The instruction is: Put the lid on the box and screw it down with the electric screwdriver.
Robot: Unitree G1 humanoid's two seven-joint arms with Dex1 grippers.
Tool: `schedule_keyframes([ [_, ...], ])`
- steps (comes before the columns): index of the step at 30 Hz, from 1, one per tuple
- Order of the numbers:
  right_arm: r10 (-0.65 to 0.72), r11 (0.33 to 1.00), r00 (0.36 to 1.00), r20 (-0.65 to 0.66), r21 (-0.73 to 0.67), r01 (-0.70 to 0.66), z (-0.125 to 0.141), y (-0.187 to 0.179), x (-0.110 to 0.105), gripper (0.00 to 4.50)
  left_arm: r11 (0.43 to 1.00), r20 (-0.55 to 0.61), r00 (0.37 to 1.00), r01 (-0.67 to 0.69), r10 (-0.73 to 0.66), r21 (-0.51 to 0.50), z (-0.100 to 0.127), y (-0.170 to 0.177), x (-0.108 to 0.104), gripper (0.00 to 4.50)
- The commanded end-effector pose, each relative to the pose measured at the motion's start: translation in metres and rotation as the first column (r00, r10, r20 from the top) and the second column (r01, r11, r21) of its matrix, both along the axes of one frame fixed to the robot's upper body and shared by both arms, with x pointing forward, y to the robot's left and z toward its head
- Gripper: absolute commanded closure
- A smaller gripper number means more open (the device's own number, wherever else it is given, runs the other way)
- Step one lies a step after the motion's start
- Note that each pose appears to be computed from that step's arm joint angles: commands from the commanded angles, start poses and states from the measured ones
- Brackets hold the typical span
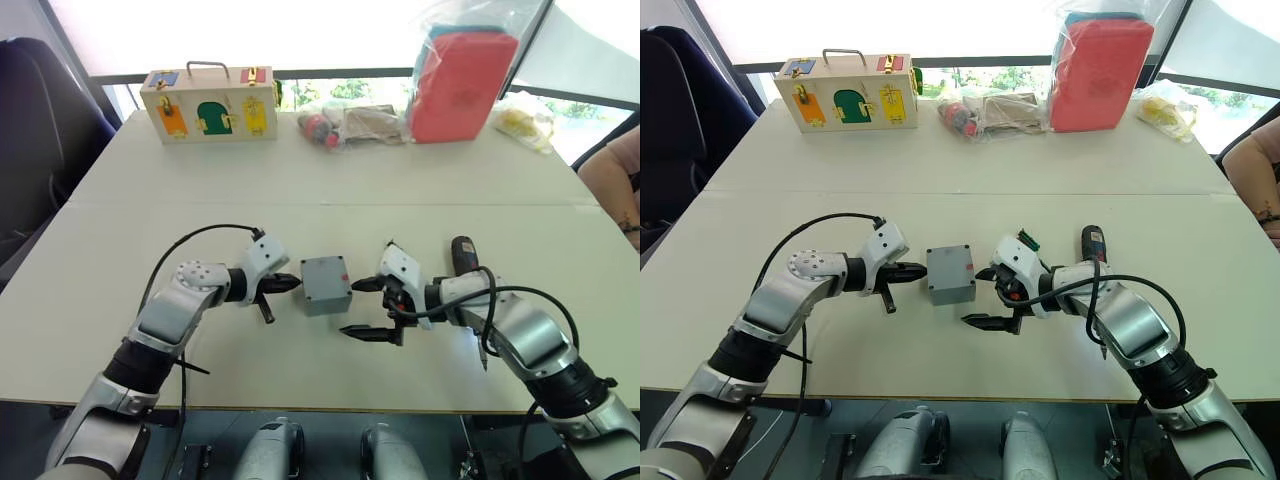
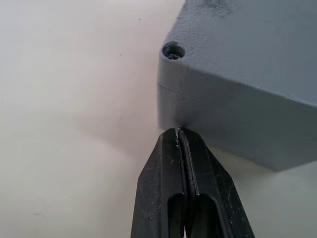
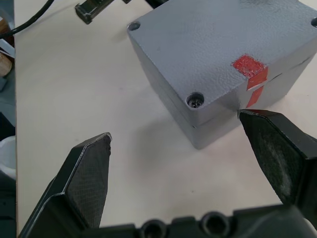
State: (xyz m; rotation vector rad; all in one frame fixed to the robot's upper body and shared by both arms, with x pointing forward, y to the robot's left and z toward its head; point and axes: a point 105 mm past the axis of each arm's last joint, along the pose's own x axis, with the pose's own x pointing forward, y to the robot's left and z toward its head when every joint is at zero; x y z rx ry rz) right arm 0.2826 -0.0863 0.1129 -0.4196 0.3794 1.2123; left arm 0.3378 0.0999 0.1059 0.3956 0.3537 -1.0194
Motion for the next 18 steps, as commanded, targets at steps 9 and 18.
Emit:
schedule_keyframes([
  [9,-0.099,0.993,0.991,0.085,0.074,0.093,0.052,-0.027,0.000,0.10,0.999,0.080,0.997,0.010,-0.006,-0.052,0.033,0.007,0.004,4.50],
  [18,-0.482,0.864,0.871,0.099,0.217,0.454,0.070,-0.088,0.088,0.10,0.977,0.090,0.993,0.098,-0.082,-0.189,0.084,0.016,-0.010,4.50],
])
